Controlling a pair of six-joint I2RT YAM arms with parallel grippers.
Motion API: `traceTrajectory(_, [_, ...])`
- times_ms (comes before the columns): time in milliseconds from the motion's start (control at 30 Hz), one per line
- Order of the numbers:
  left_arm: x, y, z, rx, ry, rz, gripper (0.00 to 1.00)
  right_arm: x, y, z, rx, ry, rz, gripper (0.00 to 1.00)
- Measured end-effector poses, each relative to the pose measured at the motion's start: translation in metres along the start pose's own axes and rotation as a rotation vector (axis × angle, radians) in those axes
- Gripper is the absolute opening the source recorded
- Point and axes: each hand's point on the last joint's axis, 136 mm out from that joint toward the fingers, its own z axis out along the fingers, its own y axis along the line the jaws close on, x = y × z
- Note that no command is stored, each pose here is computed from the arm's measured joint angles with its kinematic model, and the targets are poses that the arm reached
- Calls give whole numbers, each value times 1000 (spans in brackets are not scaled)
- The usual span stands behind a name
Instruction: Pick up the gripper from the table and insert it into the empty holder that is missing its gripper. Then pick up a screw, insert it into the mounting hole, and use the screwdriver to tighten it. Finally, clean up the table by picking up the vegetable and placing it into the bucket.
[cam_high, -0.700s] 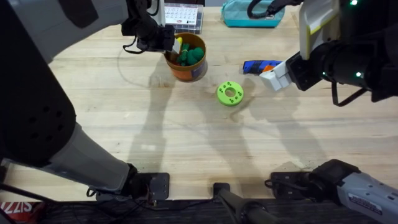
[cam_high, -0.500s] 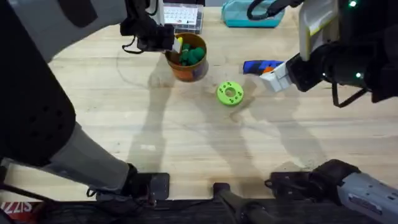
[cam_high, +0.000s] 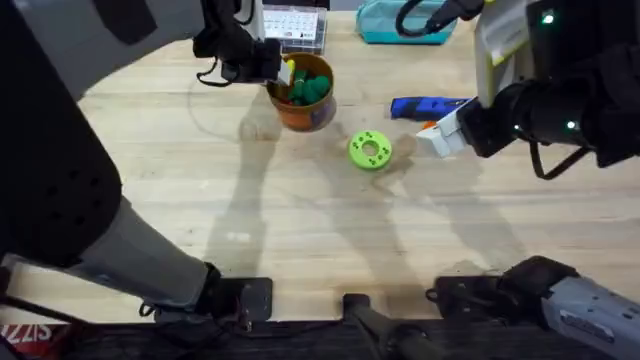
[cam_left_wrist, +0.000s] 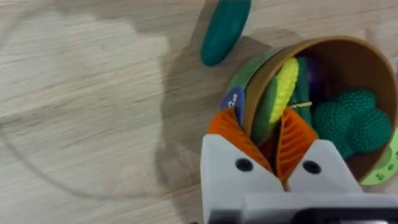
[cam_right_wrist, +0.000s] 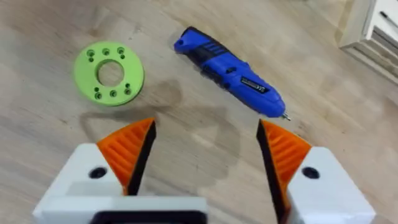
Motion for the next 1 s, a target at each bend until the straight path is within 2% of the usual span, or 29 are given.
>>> traceTrajectory(67, [0,0,0,0,1,-1,42,0,1,1,-6,3,3,907])
traceTrajectory(233, [2,0,0,1,7,-5,42,0,2,3,-11,10,2,895])
traceTrajectory(433, [3,0,0,3,11,-6,42,1,4,7,-15,22,2,989])
traceTrajectory(733, [1,-1,0,4,3,-4,63,1,4,7,-16,21,3,993])
traceTrajectory(767, [1,-1,0,4,4,-1,138,1,4,7,-16,21,3,993])
traceTrajectory(900, [2,-3,-2,9,13,-6,620,1,4,7,-16,21,3,993])
traceTrajectory(1000, [1,-4,-6,9,24,-11,817,1,4,7,-16,20,3,993])
